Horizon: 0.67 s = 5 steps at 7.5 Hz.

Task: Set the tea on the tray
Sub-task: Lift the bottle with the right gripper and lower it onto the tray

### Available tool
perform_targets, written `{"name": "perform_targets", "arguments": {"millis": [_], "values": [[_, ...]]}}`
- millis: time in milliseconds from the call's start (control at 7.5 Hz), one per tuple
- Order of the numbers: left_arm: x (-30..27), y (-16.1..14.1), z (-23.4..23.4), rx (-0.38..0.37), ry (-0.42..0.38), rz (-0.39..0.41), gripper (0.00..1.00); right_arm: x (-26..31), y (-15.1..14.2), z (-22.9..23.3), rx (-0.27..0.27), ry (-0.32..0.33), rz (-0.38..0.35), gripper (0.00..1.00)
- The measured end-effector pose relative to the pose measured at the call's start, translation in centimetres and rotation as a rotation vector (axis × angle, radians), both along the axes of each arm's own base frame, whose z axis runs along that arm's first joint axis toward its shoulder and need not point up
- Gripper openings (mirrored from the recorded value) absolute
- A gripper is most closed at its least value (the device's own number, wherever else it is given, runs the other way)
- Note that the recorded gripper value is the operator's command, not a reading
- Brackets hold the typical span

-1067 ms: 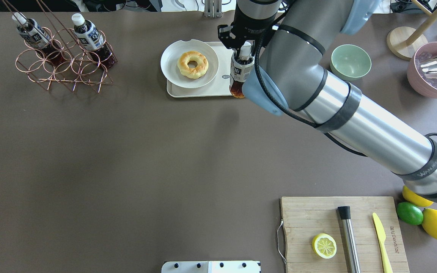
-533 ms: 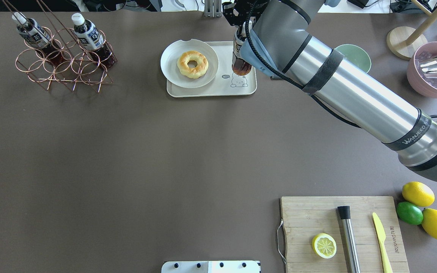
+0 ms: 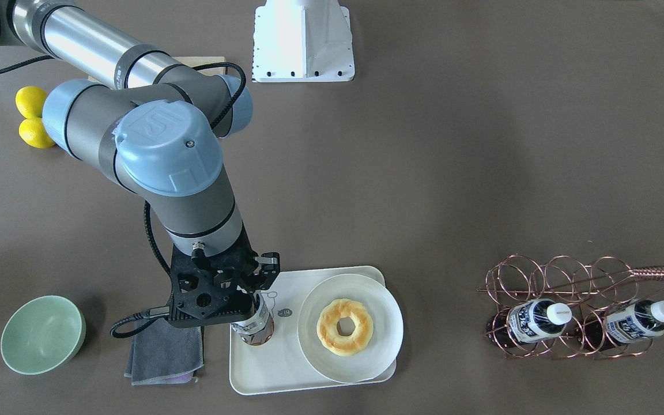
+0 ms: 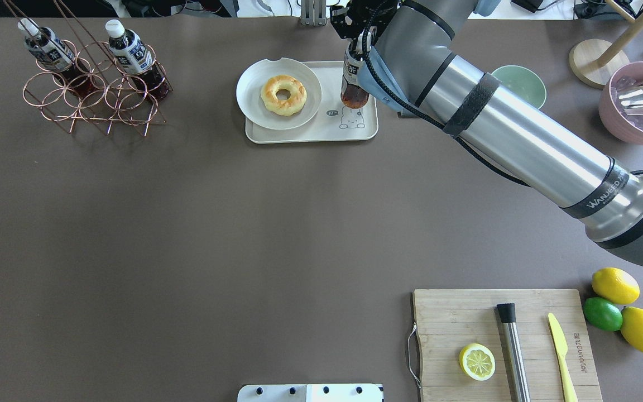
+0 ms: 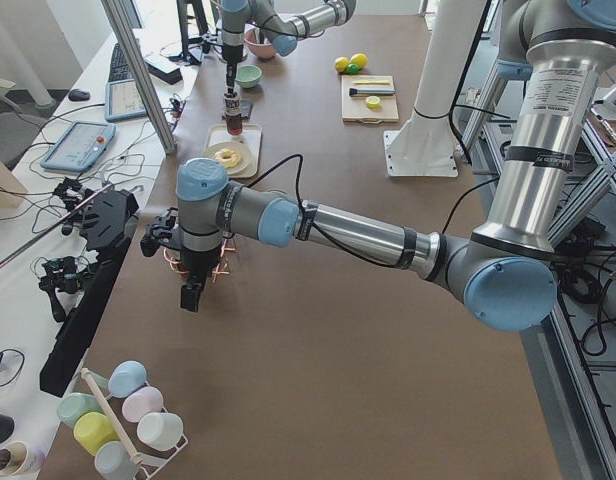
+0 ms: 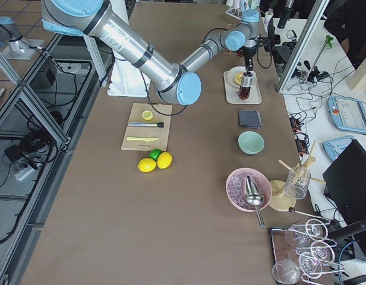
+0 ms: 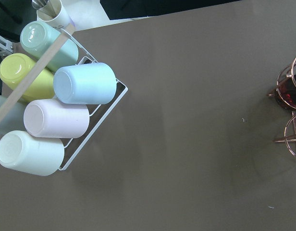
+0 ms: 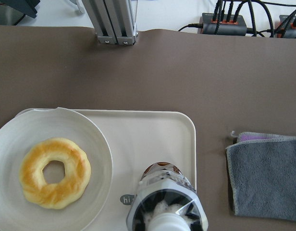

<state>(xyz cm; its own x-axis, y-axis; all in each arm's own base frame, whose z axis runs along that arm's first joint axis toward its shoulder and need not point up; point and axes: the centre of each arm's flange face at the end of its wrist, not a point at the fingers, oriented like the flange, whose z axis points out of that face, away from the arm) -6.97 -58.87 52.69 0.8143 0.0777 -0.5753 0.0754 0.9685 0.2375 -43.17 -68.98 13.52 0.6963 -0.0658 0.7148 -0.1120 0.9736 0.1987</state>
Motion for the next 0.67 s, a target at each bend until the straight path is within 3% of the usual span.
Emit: {"name": "perform_targets", "arguments": {"millis": [400, 533, 667], "values": [[0.01, 0.07, 0.41, -0.002, 0.001, 0.001, 0.98, -0.31, 0.08, 0.51, 0.002, 0.003, -0.006, 0.0], [0.02, 0.09, 0.47, -0.002, 0.001, 0.001, 0.98, -0.34, 0.12, 0.71, 0.004, 0.005, -0.009, 0.1], [0.01, 0.14, 0.55, -0.003, 0.001, 0.001, 0.98, -0.37, 0.15, 0.84, 0.007, 0.007, -0.013, 0.58]]}}
